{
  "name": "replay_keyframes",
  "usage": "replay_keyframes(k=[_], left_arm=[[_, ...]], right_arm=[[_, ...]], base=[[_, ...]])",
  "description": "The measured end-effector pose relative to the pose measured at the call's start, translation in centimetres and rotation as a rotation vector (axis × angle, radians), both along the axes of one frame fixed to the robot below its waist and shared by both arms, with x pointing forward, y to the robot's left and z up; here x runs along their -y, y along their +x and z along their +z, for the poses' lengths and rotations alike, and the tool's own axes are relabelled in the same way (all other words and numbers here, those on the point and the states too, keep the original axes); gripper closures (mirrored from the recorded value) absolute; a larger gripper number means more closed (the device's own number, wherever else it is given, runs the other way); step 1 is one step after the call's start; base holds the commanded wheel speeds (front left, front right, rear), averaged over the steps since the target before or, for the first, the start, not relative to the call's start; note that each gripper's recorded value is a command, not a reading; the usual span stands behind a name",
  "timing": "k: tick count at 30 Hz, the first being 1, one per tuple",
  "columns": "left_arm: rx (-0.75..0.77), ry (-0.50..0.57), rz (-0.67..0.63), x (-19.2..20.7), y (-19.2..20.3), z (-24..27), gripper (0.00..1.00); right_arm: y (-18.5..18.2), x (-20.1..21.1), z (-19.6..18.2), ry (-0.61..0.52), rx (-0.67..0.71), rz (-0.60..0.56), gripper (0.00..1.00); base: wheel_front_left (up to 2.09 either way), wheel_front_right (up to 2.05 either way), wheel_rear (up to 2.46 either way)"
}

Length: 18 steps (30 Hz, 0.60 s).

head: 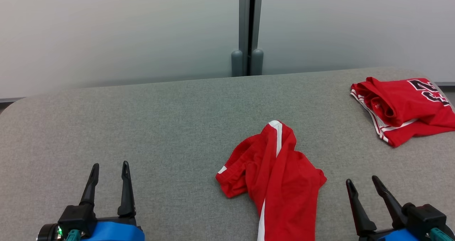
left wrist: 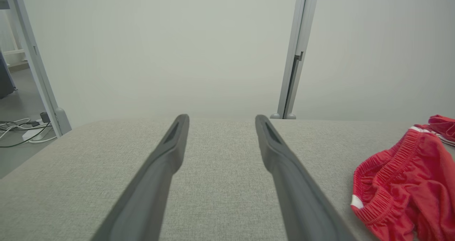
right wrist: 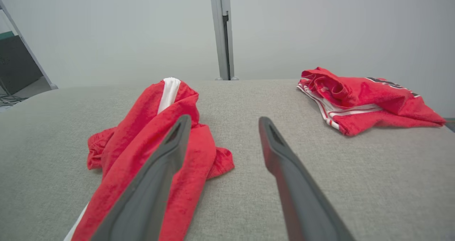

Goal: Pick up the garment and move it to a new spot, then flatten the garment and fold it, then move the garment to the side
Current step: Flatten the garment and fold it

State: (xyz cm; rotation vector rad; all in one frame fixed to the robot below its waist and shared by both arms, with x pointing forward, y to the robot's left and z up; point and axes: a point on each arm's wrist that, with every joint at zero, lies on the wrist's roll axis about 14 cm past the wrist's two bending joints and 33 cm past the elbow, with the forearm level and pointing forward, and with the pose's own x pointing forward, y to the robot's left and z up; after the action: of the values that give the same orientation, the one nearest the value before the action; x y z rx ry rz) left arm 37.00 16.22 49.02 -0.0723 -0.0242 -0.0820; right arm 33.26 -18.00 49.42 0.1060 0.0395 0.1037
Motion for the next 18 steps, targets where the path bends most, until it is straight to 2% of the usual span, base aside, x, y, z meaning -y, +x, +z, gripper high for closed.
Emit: replay_keyframes(k=[3,8,13,18], left_arm=[[0.0,0.004,0.008,-0.3,-0.1,0.0,0.0],[-0.004,0.008,0.023,-0.8,-0.4,-0.1,0.0],[-0.008,0.008,0.037,-1.2,-0.5,-0.3,0.0],[-0.017,0.008,0.049,-1.6,-0.5,-0.6,0.0]], right_arm=[[0.3,1.5,-1.5,-0.007,-0.045,-0.052,0.0],[0.7,1.1,-2.6,-0.01,-0.075,-0.047,0.0],[3.3,-0.8,-0.6,-0.018,-0.018,0.014,0.0],[7.4,-4.0,3.2,-0.055,0.056,0.123,0.0]], base=[[0.0,0.0,0.0],[0.0,0.0,0.0],[0.0,0.0,0.0],[0.0,0.0,0.0]])
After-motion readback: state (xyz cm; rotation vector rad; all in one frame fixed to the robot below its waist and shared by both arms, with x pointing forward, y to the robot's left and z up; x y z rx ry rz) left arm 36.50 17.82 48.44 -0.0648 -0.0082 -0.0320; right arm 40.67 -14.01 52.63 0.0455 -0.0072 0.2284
